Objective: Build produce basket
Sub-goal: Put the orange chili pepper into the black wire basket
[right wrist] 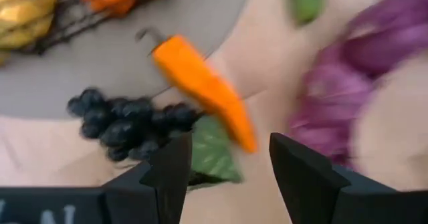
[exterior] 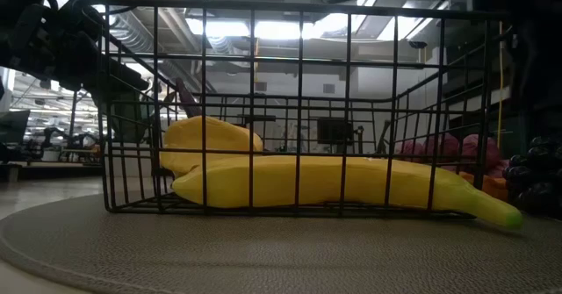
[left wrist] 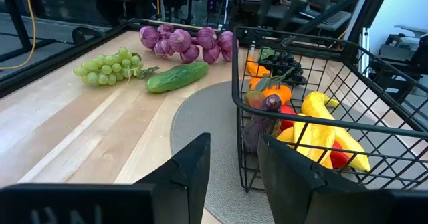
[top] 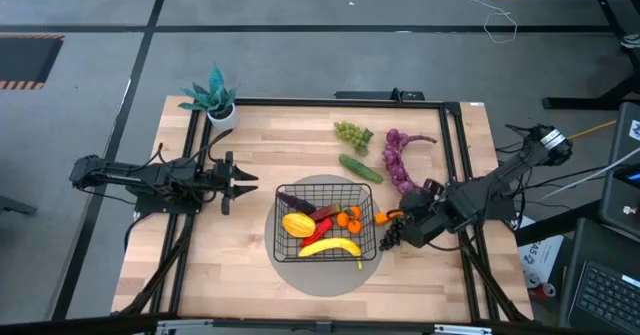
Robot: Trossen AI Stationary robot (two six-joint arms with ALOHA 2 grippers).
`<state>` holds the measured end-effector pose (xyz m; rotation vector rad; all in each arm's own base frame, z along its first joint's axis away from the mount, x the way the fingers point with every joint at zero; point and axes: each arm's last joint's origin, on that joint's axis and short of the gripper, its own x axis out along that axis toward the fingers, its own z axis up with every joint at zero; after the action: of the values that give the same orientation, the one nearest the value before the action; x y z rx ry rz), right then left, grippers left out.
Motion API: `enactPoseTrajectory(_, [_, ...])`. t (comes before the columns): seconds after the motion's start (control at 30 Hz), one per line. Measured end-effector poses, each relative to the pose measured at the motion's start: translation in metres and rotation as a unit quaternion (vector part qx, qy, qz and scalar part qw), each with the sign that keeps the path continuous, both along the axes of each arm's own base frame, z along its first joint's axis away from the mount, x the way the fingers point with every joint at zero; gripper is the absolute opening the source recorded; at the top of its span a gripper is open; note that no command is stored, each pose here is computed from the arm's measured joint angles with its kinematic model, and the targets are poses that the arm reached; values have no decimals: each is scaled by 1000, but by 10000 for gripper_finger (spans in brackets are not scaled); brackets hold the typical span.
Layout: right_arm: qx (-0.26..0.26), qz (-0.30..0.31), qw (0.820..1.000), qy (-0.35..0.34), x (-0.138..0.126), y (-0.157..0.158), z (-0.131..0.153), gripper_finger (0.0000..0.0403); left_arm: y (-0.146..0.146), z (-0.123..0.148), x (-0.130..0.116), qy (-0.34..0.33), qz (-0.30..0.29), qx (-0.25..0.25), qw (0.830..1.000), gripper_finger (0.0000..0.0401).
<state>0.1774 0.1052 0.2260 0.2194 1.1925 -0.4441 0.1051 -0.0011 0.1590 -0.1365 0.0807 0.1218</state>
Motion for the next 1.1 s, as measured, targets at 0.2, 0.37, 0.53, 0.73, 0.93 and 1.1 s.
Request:
enactPoseTrajectory(0.2, [0,0,999,-50,4,-1,-26,204,0,0,0,0,0,0,1000,121])
enactPoseTrajectory(0.37, [-17,-13,999,-44,1,-10,-42,204,0,0,0,0,0,0,1000,121])
enactPoseTrajectory(0.53, [12,-14,999,-35,2,-16,-53,204,0,0,0,0,0,0,1000,121])
enactPoseTrajectory(0.73, [86,18,996,-12,3,-19,-65,204,0,0,0,0,0,0,1000,121])
enactPoseTrajectory(0.93, [210,52,976,33,6,-9,-56,204,0,0,0,0,0,0,1000,121])
enactPoseTrajectory(1.1, [235,66,970,18,14,-4,-42,204,0,0,0,0,0,0,1000,121])
